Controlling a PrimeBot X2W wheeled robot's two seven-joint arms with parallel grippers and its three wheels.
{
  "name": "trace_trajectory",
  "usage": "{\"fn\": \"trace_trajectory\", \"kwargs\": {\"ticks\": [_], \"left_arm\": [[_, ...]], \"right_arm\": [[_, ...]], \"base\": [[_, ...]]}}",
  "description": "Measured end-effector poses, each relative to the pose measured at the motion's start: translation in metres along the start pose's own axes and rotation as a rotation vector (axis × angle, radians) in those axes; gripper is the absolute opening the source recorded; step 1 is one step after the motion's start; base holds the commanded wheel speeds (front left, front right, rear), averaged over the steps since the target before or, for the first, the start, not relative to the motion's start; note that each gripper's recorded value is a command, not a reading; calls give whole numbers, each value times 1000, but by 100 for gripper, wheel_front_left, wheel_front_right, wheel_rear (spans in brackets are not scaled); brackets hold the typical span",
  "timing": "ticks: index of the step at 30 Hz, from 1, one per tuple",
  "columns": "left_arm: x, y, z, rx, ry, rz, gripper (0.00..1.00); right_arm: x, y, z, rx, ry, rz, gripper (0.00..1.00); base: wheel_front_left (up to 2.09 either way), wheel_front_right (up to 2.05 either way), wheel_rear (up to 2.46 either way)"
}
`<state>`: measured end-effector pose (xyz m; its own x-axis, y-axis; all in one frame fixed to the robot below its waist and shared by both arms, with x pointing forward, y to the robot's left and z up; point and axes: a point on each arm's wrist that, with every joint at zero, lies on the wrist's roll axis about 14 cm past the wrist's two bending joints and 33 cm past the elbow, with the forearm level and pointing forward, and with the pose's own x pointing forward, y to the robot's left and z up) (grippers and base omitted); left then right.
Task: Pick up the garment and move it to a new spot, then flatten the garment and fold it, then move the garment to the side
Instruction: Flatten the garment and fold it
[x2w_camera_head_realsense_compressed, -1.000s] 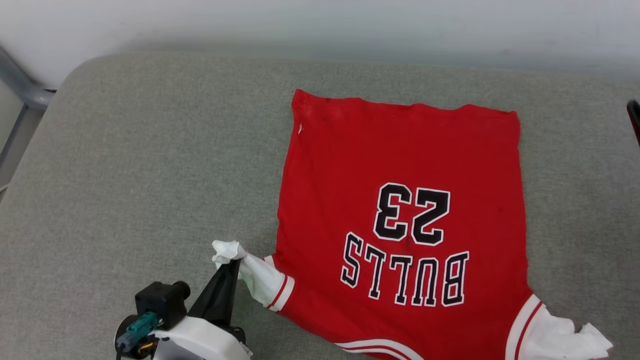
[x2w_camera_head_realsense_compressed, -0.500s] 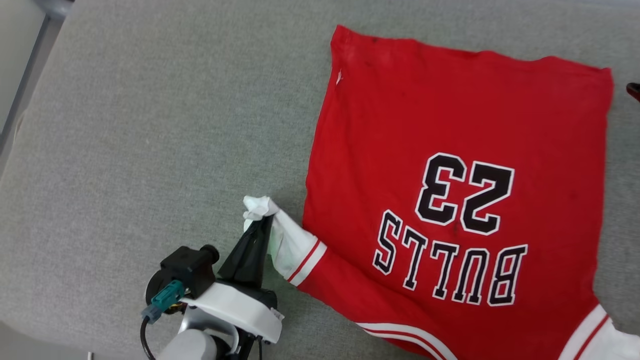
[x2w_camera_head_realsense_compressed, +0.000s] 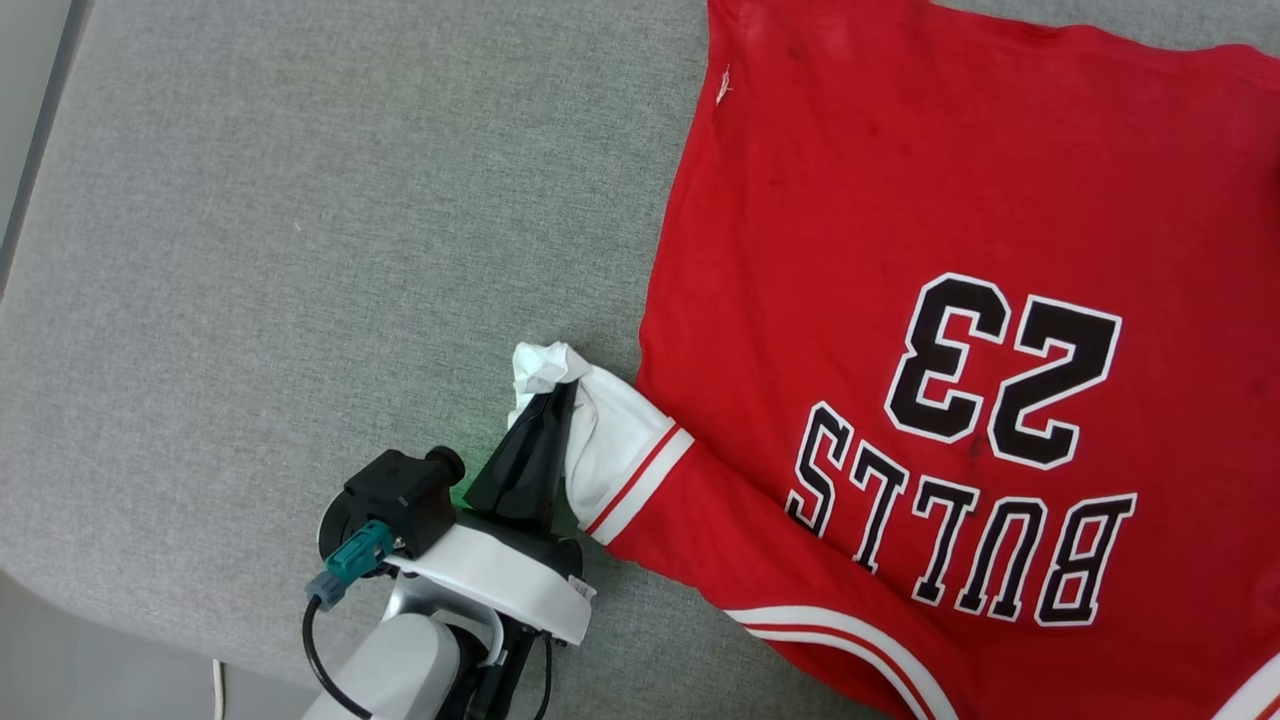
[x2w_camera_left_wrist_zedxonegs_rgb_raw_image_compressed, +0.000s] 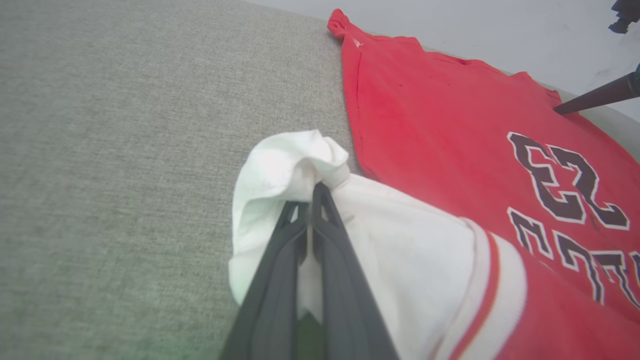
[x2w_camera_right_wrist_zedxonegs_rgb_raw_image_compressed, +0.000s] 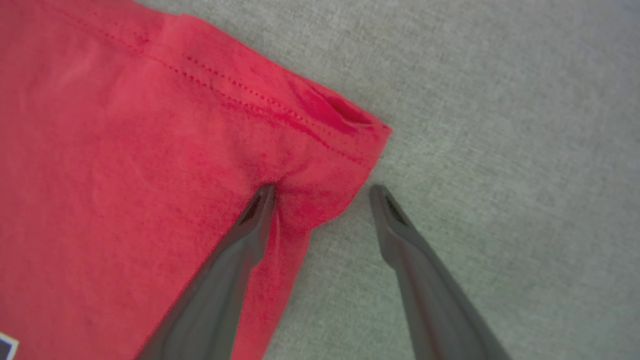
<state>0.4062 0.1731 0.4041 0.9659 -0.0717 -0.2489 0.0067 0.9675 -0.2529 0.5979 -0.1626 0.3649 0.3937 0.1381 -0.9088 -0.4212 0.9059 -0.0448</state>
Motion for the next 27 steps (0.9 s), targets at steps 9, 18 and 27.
{"fn": "trace_trajectory", "kwargs": {"ticks": [9,18,27], "left_arm": [[4,1,-2,3,0,0,0],[-5,-1,9,2,-30,-3,0],[-33,-3,20,4,-63,-5,0]], "right_arm": [[7,-1,-8,-14,-26,2,0],[-31,2,16,-33,-199,2,0],[-100,-19,-10,-96,-310,-57,0]], "base": [[0,0,0],[0,0,0],[0,0,0]]}}
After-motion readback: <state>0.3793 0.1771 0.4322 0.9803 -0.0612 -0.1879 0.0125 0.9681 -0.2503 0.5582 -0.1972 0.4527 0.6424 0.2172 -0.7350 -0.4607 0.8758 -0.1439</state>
